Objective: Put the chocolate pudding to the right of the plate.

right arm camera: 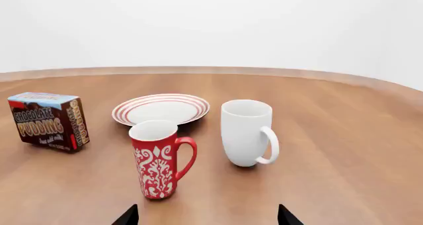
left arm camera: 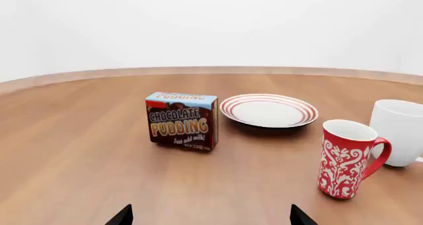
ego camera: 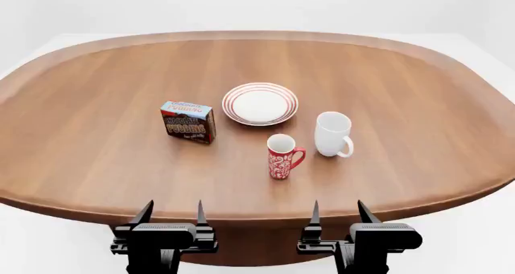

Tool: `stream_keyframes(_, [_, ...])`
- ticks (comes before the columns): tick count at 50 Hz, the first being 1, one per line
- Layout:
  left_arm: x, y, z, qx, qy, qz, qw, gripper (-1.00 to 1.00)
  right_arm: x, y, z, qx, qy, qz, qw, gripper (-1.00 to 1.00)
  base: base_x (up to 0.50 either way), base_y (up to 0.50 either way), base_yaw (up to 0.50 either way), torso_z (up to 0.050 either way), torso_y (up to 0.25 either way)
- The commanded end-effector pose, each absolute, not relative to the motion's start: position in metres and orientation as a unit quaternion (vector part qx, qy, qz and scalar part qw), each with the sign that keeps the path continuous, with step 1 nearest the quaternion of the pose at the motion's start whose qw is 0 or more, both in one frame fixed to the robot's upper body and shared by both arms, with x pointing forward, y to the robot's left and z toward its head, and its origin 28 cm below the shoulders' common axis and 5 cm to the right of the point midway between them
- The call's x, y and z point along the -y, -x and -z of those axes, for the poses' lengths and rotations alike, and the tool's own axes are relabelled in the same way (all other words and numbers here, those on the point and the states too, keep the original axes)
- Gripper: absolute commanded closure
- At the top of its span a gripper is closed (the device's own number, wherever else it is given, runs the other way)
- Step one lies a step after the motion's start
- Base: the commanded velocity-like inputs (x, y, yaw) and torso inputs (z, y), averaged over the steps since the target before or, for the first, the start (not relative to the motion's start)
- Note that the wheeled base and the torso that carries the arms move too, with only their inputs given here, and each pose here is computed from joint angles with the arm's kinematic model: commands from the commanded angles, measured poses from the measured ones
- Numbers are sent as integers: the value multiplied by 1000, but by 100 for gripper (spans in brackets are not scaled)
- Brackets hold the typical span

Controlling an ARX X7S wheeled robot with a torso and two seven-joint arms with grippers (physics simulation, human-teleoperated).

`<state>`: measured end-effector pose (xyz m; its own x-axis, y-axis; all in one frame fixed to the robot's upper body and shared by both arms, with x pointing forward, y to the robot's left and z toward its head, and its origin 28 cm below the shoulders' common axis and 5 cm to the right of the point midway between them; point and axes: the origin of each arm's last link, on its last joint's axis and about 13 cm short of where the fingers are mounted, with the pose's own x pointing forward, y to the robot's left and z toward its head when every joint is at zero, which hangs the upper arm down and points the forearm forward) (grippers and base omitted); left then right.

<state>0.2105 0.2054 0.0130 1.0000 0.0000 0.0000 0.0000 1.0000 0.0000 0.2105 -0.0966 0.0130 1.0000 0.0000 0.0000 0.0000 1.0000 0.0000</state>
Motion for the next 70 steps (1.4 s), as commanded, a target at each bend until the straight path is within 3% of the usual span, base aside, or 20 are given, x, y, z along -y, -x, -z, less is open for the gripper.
stream_keyframes(1, [-205, -209, -12, -8, -2, 3, 1000, -100, 97, -210, -14, 4, 3, 6, 1000, -100, 0, 0, 0, 0, 0])
stream_keyframes(8, [-204, -209, -13, -10, -2, 6, 1000, -100, 94, -207, -15, 10, 2, -1, 1000, -100, 0, 40, 0, 0, 0])
stream_keyframes(31, [-203, -208, -15, -10, -9, 15, 1000, -100, 92, -205, -13, 7, 4, -14, 1000, -100, 0, 500, 0, 0, 0])
stream_keyframes(47, [-204, -208, -17, -12, -6, 15, 1000, -100, 92, -207, -19, -6, -6, -10, 1000, -100, 0, 0, 0, 0, 0])
stream_keyframes(49, [-203, -218, -58, -4, 1, 33, 999, -100, 95, -213, -50, -5, 9, -31, 999, -100, 0, 0, 0, 0, 0])
stream_keyframes(56, [-207, -229, -117, 37, 1, 41, 998, -100, 104, -224, -114, 15, -19, -46, 999, -100, 0, 0, 0, 0, 0])
stream_keyframes(70, [-207, -234, -135, 48, -3, 43, 998, -100, 107, -223, -138, 42, 3, -55, 998, -100, 7, 0, 0, 0, 0])
